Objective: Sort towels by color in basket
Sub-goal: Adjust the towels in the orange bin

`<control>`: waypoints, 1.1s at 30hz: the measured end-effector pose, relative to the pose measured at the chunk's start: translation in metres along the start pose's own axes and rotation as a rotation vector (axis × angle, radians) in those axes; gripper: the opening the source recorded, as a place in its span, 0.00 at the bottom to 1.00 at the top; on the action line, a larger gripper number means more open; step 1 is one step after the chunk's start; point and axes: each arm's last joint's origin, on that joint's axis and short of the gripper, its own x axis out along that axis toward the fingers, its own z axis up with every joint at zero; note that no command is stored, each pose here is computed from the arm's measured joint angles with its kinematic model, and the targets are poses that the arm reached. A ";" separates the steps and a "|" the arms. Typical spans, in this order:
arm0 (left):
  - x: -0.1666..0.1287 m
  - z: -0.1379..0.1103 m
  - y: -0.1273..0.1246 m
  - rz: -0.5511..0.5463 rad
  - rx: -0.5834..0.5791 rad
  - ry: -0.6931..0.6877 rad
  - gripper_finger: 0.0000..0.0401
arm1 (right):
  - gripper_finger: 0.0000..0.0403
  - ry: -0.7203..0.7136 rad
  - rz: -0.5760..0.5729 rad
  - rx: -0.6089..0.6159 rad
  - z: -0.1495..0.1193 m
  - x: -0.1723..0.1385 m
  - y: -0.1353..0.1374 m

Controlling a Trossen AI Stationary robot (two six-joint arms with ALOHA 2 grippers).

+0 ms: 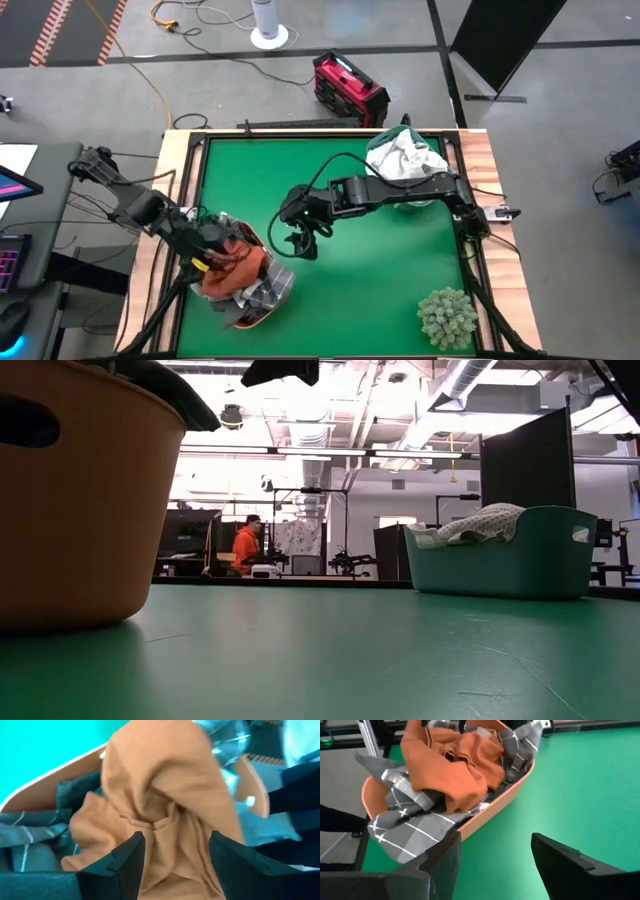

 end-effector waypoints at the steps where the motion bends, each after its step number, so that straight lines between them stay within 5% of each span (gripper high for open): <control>1: -0.004 -0.001 0.000 -0.018 0.010 -0.013 0.52 | 0.67 -0.007 0.002 0.000 0.001 0.000 0.000; 6: -0.019 -0.001 0.004 -0.060 -0.063 -0.104 0.52 | 0.67 -0.045 0.078 -0.049 0.004 0.000 0.009; 14: -0.045 -0.008 0.028 0.185 -0.294 -0.406 0.52 | 0.67 -0.197 0.174 -0.146 0.012 0.021 0.039; 20: -0.045 -0.025 0.043 0.337 -0.410 -0.283 0.52 | 0.67 -0.205 0.162 -0.004 0.007 0.051 0.045; 26: -0.047 -0.034 0.050 0.403 -0.381 -0.198 0.52 | 0.67 -0.223 0.031 0.102 0.006 0.050 0.050; 33: -0.037 -0.042 0.057 0.517 -0.236 -0.126 0.52 | 0.62 -0.227 0.020 0.111 0.006 0.047 0.050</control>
